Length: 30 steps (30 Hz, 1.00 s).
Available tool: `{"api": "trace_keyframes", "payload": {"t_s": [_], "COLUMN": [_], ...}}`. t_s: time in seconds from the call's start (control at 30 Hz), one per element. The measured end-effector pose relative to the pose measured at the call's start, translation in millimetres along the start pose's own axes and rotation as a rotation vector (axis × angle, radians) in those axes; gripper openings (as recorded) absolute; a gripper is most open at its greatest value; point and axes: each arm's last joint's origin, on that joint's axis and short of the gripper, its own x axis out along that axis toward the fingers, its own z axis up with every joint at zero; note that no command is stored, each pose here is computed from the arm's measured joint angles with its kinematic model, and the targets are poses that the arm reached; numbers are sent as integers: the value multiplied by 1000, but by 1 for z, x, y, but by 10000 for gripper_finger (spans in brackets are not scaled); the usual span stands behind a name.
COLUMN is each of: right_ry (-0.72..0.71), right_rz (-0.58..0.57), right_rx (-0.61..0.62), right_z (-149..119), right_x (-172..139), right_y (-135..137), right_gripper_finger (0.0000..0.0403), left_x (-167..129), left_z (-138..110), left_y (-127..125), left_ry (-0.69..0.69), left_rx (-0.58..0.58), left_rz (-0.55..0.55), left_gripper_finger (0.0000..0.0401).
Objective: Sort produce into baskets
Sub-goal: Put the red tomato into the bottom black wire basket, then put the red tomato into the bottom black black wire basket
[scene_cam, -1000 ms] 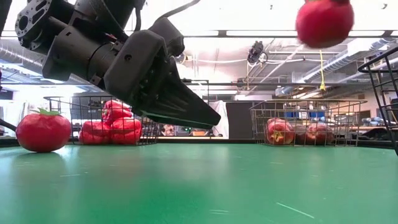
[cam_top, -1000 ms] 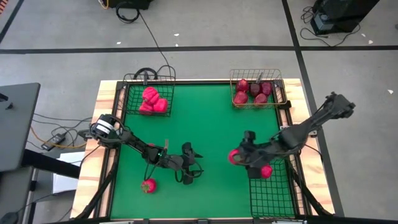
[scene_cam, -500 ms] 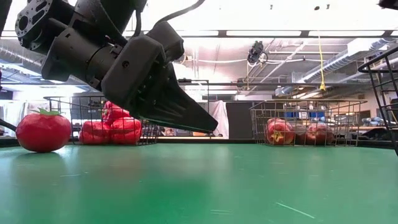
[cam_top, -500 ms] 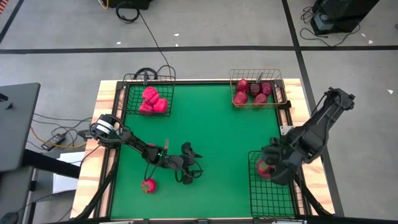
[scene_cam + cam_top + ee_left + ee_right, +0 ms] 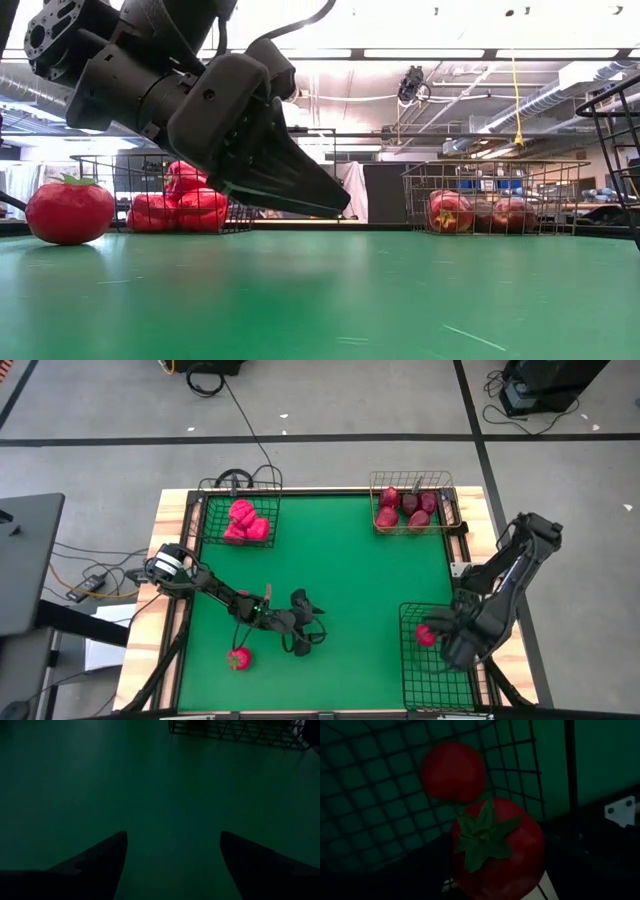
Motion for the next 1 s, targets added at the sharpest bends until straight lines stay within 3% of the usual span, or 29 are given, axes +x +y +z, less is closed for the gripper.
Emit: {"api": "trace_keyframes", "payload": {"t_s": [0.27,0.43,0.57,0.7,0.9,1.0], "right_ry": [82,65,-70,-12,24,21], "right_rz": [-26,-37,-80,-74,-72,-134], "right_rx": [15,11,104,193,161,203], "right_z": [-1,-2,1,-1,-8,-8], "right_x": [7,7,7,8,8,12], "right_y": [8,8,6,6,9,6], "right_gripper_finger": [324,326,328,334,335,338], "left_x": [-6,-23,-33,-44,-63,-71], "left_z": [19,46,60,65,77,82], "left_y": [-4,-6,-7,-16,-23,-27], "left_ry": [21,168,255,374,499,526], "left_rx": [13,79,76,61,14,-8], "left_rz": [10,102,155,180,337,381], "left_gripper_finger": [323,323,323,323,323,323]}}
